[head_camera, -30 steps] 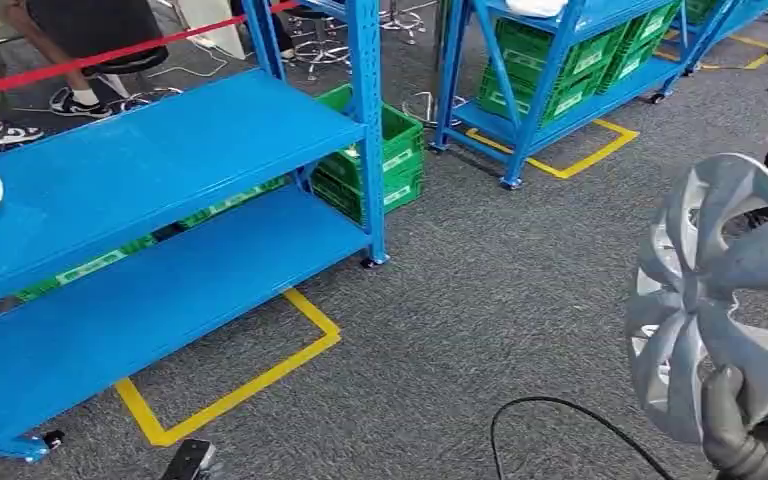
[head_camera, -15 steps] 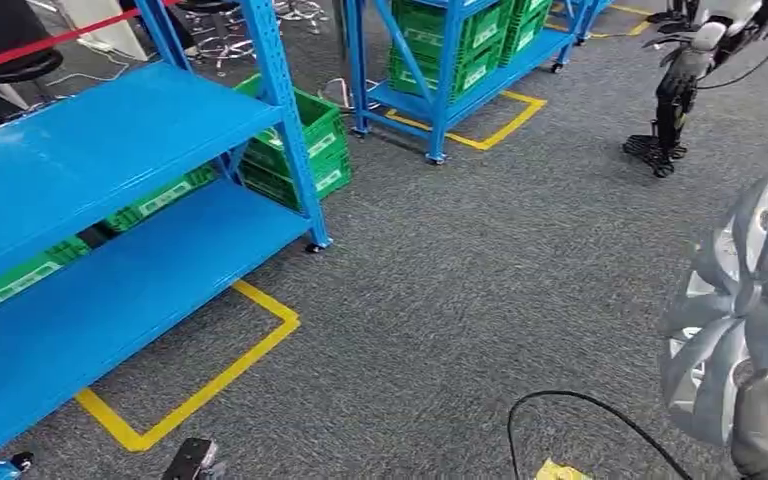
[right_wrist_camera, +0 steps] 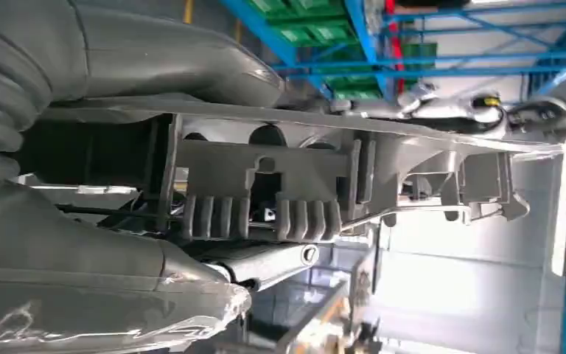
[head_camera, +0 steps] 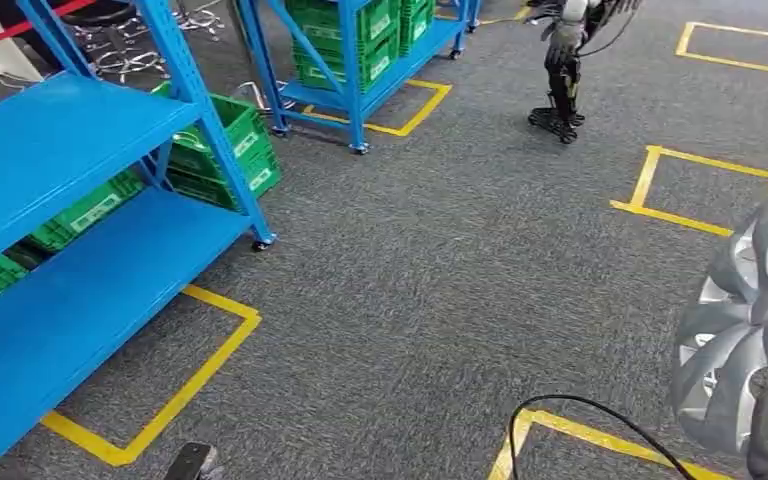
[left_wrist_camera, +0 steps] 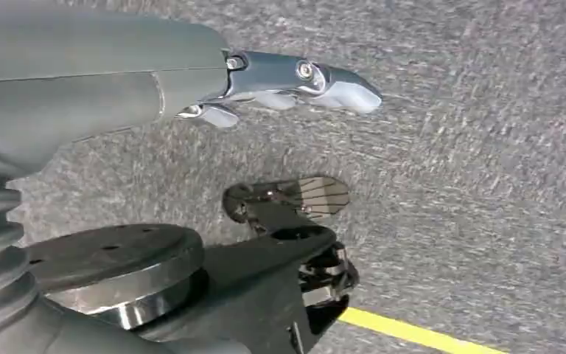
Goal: Take the parts from the cabinet and place them on the table.
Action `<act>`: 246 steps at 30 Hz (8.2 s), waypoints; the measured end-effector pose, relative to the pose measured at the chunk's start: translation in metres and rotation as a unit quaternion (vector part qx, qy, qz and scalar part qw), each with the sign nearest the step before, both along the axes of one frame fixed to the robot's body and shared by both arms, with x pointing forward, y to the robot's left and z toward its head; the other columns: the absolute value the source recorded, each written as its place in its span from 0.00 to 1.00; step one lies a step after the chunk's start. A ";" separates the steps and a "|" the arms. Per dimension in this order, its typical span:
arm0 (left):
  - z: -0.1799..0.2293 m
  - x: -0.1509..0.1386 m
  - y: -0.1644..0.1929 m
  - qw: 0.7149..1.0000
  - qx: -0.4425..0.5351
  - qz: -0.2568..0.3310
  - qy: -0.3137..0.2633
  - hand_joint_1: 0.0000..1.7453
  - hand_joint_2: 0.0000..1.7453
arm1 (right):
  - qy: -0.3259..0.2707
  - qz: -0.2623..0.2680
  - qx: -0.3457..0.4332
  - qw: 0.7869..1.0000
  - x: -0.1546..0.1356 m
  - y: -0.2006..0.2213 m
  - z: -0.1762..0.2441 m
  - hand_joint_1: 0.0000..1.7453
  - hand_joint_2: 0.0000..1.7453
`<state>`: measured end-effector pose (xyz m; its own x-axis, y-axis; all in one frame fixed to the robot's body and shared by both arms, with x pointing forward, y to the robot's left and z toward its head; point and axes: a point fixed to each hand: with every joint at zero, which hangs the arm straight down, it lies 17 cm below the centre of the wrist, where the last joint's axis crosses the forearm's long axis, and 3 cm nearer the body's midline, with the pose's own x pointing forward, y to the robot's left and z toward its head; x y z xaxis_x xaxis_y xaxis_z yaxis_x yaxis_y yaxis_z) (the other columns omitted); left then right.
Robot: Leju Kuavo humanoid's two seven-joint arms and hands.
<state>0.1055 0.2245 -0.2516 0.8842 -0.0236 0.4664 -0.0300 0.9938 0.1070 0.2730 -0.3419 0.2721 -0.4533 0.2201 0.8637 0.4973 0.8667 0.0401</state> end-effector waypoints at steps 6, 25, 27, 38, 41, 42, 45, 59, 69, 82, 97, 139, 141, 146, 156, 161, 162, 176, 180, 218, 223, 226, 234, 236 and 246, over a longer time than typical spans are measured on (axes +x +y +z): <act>0.000 -0.002 0.000 1.000 -0.002 -0.002 0.002 0.00 1.00 | -0.006 -0.002 0.001 1.000 -0.001 -0.002 0.004 1.00 1.00; -0.001 -0.011 -0.006 1.000 -0.008 -0.018 0.006 0.00 1.00 | -0.041 -0.083 -0.116 0.989 -0.028 -0.004 0.043 1.00 1.00; -0.001 -0.012 -0.008 0.999 -0.007 -0.030 0.007 0.00 1.00 | -0.047 -0.107 -0.147 0.982 -0.036 -0.002 0.055 1.00 1.00; 0.000 -0.017 -0.008 0.998 -0.003 -0.060 0.004 0.00 1.00 | -0.078 -0.129 -0.164 0.975 -0.051 0.006 0.082 1.00 1.00; -0.001 -0.024 -0.009 0.998 -0.004 -0.062 0.009 0.00 1.00 | -0.076 -0.128 -0.164 0.975 -0.051 0.007 0.082 1.00 1.00; -0.001 -0.024 -0.009 0.998 -0.003 -0.063 0.008 0.00 1.00 | -0.077 -0.129 -0.164 0.975 -0.052 0.007 0.082 1.00 1.00; -0.001 -0.030 -0.011 0.997 -0.003 -0.070 0.011 0.00 1.00 | -0.083 -0.134 -0.165 0.974 -0.054 0.007 0.086 1.00 1.00; -0.001 -0.031 -0.012 0.996 -0.001 -0.089 0.008 0.00 1.00 | -0.091 -0.163 -0.175 0.967 -0.065 0.002 0.093 1.00 1.00; 0.000 -0.028 -0.008 0.996 0.004 -0.089 0.005 0.00 1.00 | -0.094 -0.171 -0.180 0.964 -0.069 0.001 0.097 1.00 1.00; 0.000 -0.019 -0.003 0.996 0.015 -0.088 0.002 0.00 1.00 | -0.106 -0.192 -0.181 0.959 -0.078 -0.001 0.105 1.00 1.00; 0.008 0.016 0.045 0.998 0.059 0.024 0.015 0.00 1.00 | -0.100 -0.206 -0.178 0.957 -0.077 -0.004 0.107 1.00 1.00; 0.182 0.195 -0.015 0.989 0.046 -0.041 -0.135 0.00 1.00 | -0.057 -0.109 -0.170 0.978 -0.018 0.019 0.084 1.00 1.00; 0.190 0.211 0.004 0.987 0.052 -0.004 -0.154 0.00 1.00 | -0.054 -0.100 -0.171 0.979 -0.015 0.020 0.082 1.00 1.00; 0.209 0.244 0.042 0.980 0.062 0.047 -0.181 0.00 1.00 | -0.055 -0.083 -0.174 0.980 -0.009 0.025 0.083 1.00 1.00; 0.218 0.264 0.073 0.974 0.073 0.074 -0.202 0.00 1.00 | -0.042 -0.074 -0.177 0.981 0.001 0.028 0.076 1.00 1.00; 0.217 0.265 0.084 0.973 0.074 0.086 -0.202 0.00 1.00 | -0.039 -0.073 -0.180 0.980 0.004 0.029 0.075 1.00 1.00; 0.214 0.263 0.087 0.973 0.074 0.089 -0.199 0.00 1.00 | -0.038 -0.072 -0.180 0.980 0.004 0.029 0.074 1.00 1.00; 0.191 0.234 0.091 0.980 0.067 0.133 -0.133 0.00 1.00 | 0.276 0.052 -0.437 0.855 0.078 0.099 -0.072 1.00 1.00; 0.188 0.228 0.088 0.978 0.080 0.126 -0.142 0.00 1.00 | 0.329 0.088 -0.488 0.803 0.085 0.132 -0.131 1.00 1.00; 0.120 0.232 0.081 0.976 0.060 0.137 -0.155 0.00 1.00 | 0.498 0.006 -0.512 0.699 0.132 0.044 -0.199 1.00 1.00; 0.100 0.239 0.095 0.979 0.052 0.129 -0.146 0.00 1.00 | 0.513 -0.017 -0.494 0.702 0.141 0.019 -0.197 1.00 1.00; 0.094 0.243 0.097 0.979 0.036 0.152 -0.134 0.00 1.00 | 0.504 -0.016 -0.494 0.708 0.149 0.014 -0.198 1.00 1.00; 0.094 0.245 0.096 0.977 0.022 0.174 -0.121 0.00 1.00 | 0.450 0.001 -0.513 0.731 0.173 0.027 -0.194 1.00 1.00; 0.093 0.244 0.098 0.976 0.020 0.179 -0.121 0.00 1.00 | 0.446 0.006 -0.514 0.733 0.177 0.029 -0.194 1.00 1.00; 0.091 0.243 0.100 0.975 0.016 0.189 -0.118 0.00 1.00 | 0.449 0.014 -0.513 0.731 0.180 0.031 -0.202 1.00 1.00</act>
<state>0.3487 0.3246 -0.1603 0.7001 0.2658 0.6627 -0.4214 0.9030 0.0830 0.4527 -0.3109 0.0701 0.1788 0.9628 0.2028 -0.0947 0.2220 -0.9704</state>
